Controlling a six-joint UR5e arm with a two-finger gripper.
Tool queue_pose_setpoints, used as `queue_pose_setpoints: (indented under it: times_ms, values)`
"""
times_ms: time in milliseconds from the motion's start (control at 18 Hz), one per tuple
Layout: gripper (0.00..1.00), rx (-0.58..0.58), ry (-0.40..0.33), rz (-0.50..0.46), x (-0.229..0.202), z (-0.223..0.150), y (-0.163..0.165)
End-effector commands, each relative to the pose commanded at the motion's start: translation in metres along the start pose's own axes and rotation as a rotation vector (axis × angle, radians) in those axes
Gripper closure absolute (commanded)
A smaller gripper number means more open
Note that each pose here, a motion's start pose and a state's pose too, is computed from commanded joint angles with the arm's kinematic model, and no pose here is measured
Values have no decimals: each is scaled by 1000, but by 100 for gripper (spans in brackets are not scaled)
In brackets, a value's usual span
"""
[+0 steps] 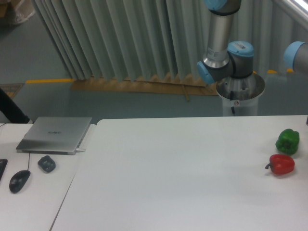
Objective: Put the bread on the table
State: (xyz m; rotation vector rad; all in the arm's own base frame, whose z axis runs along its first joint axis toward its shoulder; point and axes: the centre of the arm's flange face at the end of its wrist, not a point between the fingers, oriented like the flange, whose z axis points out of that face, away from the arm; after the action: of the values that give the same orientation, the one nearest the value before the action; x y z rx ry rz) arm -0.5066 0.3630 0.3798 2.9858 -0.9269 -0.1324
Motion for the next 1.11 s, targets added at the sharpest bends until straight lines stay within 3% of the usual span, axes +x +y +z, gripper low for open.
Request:
queue_pose_setpoints:
  times_ms: [500,722,1111]
  values:
    - [0,14,8,220,1,12,80]
    - [0,17,23,220,-3,25,97]
    - [0,33,86,176,-12,79,122]
